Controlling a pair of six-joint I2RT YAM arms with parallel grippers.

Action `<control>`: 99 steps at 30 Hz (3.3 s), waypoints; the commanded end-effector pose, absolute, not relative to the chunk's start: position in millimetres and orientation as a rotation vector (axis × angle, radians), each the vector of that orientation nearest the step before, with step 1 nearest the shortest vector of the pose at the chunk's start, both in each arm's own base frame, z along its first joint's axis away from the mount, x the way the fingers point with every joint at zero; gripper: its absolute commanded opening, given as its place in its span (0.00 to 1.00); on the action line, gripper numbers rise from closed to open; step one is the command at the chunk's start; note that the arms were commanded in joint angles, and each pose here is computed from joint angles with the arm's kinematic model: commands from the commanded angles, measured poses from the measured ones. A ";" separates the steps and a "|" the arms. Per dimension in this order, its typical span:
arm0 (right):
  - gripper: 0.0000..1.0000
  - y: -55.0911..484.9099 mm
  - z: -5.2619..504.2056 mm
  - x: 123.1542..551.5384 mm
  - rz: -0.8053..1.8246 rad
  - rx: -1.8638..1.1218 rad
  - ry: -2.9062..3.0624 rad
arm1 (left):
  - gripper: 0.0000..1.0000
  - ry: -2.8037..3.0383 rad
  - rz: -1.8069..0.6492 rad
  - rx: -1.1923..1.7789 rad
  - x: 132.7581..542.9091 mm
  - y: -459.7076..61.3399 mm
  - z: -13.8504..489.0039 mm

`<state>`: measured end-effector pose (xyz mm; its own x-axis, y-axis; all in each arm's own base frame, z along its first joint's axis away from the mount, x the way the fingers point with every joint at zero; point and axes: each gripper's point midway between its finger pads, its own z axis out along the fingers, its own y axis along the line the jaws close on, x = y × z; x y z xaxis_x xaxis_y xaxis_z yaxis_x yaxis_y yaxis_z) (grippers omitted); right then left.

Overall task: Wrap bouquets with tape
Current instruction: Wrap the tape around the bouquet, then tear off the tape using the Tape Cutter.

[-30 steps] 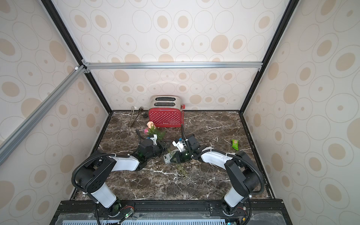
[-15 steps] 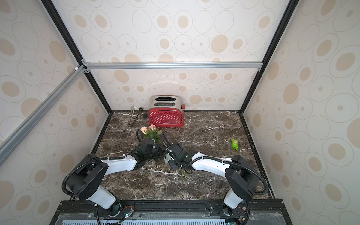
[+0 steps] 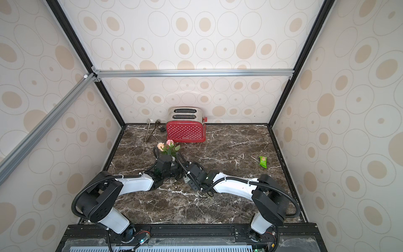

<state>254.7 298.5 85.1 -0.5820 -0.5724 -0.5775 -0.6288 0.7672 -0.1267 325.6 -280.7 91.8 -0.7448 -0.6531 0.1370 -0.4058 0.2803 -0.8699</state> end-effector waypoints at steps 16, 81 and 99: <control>0.56 300.3 127.9 250.7 0.602 -0.669 2.363 | 0.00 2.372 -1.274 -0.718 337.1 -257.6 94.1; 0.22 352.8 83.9 278.8 0.376 -0.644 2.568 | 0.00 2.458 -1.169 -0.421 331.9 -232.0 42.6; 0.32 359.0 72.6 282.4 0.067 -0.741 2.497 | 0.00 2.449 -1.204 -0.432 327.8 -229.1 41.4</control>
<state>280.9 364.2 73.0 -0.7352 -0.4533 -0.5040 -0.5220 0.8529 -0.0057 327.3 -231.6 43.0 -0.8824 -0.4253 -0.2013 -0.1050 0.5950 -0.7968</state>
